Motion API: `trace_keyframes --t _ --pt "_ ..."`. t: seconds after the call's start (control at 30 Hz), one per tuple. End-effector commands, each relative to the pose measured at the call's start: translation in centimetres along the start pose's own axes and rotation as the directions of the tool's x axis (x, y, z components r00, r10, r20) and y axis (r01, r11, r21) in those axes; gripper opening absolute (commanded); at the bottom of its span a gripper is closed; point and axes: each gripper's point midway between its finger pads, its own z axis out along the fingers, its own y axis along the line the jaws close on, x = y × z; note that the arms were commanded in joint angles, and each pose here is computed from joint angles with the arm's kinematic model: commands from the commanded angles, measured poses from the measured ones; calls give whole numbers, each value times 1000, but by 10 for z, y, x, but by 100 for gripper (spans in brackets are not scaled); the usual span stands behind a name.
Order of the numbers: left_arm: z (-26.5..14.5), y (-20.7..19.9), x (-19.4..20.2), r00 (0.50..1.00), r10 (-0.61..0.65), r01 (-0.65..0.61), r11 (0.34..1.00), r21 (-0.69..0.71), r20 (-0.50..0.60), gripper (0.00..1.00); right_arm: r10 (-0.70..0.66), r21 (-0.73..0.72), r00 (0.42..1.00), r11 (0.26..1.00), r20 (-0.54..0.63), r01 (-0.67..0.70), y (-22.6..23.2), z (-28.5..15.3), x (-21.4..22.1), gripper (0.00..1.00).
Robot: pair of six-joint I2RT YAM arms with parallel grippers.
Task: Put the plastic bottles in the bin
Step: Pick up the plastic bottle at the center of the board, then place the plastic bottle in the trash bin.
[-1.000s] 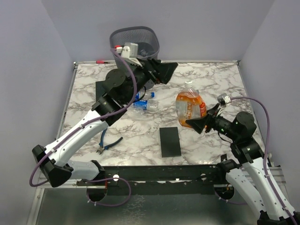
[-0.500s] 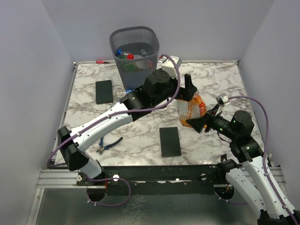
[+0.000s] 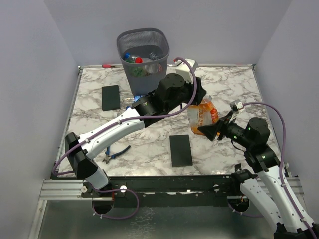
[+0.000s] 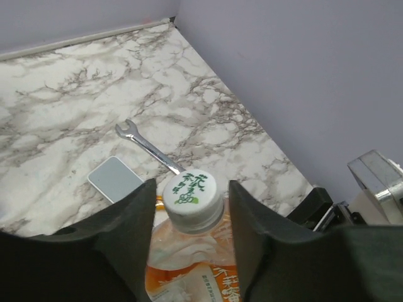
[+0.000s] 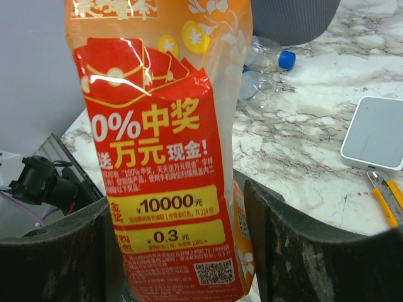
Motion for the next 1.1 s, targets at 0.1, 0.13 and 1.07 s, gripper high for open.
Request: trace_keyframes --t 0.1,0.13,1.07 --pt "6 -4 10 999 29 -29 1000 8 -30 19 -22 -33 1000 999 15 23 10 -3 -7 45" --pt "6 -3 9 999 32 -32 999 6 -29 13 -21 -36 1000 999 14 22 11 -4 -7 51" --pt "-116 106 -309 320 603 -376 789 -487 731 0 32 -195 995 981 96 -12 63 -39 -20 98"
